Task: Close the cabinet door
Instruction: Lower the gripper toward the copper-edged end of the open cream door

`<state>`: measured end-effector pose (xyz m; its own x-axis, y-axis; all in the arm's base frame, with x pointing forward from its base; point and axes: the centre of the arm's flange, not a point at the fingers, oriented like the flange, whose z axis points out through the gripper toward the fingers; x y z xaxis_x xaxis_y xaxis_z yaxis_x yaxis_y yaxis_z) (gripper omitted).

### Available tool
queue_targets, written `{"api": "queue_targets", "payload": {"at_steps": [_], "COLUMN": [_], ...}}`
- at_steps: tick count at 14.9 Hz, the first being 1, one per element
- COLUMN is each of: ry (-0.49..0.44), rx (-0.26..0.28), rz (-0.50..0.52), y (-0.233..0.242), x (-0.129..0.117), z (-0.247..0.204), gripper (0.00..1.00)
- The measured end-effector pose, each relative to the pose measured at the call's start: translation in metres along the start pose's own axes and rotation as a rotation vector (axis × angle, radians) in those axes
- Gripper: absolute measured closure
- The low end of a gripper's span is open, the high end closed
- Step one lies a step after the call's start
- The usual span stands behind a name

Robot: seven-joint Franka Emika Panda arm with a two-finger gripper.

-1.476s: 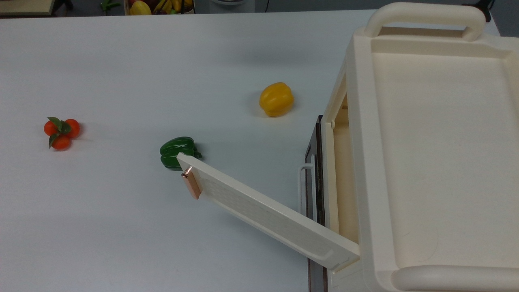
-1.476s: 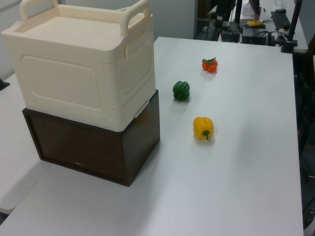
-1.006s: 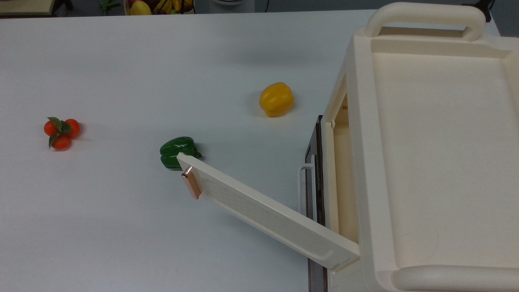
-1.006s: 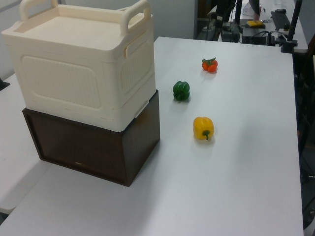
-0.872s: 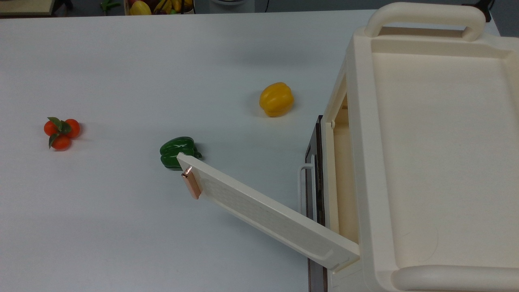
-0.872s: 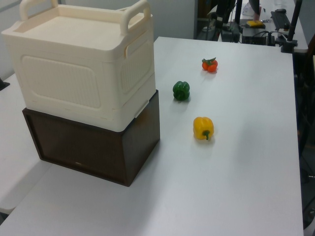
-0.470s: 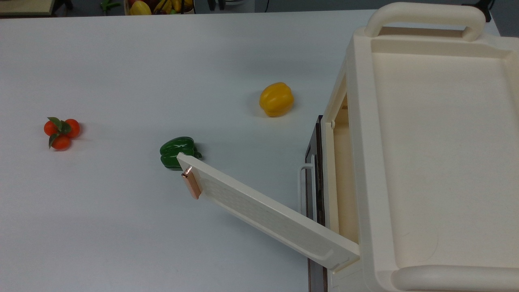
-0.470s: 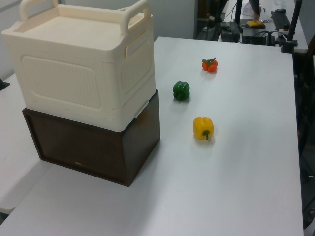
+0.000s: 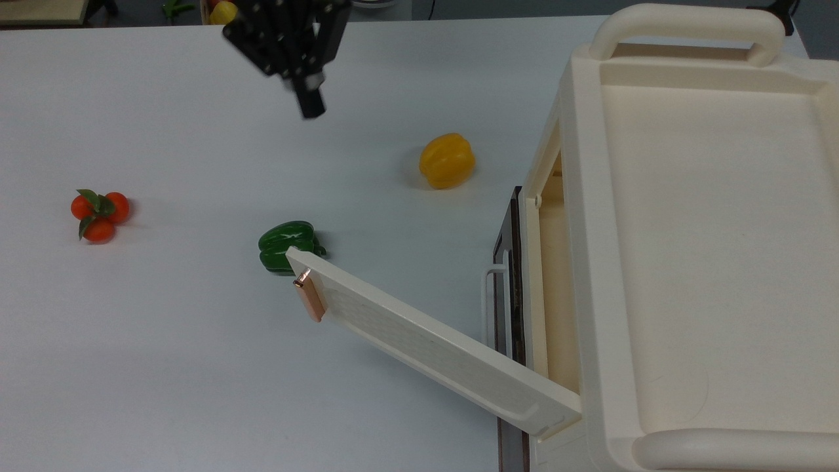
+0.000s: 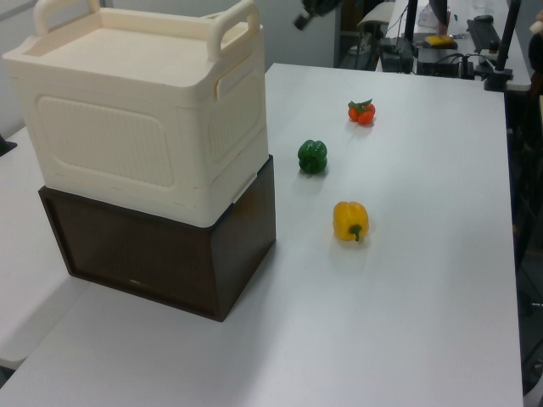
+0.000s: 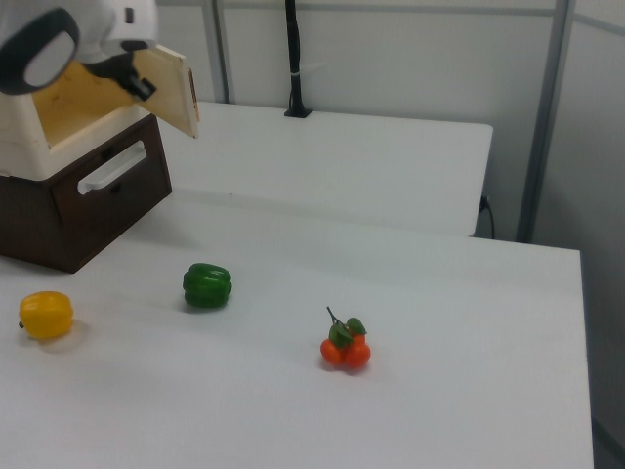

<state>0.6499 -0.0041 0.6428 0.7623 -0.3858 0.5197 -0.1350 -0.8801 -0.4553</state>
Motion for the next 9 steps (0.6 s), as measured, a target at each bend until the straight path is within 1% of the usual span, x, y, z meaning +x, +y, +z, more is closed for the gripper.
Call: {"api": "queue_targets", "payload": {"at_steps": [1, 4, 6, 9], "ry": [0.086, 0.286, 0.364, 0.436], "rx": [0.022, 0.045, 0.059, 0.091], "rz": [0.06, 0.169, 0.227, 0.29], "y": [0.006, 0.018, 0.023, 0.024], "x": [0.012, 0.037, 0.047, 0.062], "z": [0.008, 0.025, 0.041, 0.064], "gripper": [0.99, 0.99, 0.99, 0.99]}}
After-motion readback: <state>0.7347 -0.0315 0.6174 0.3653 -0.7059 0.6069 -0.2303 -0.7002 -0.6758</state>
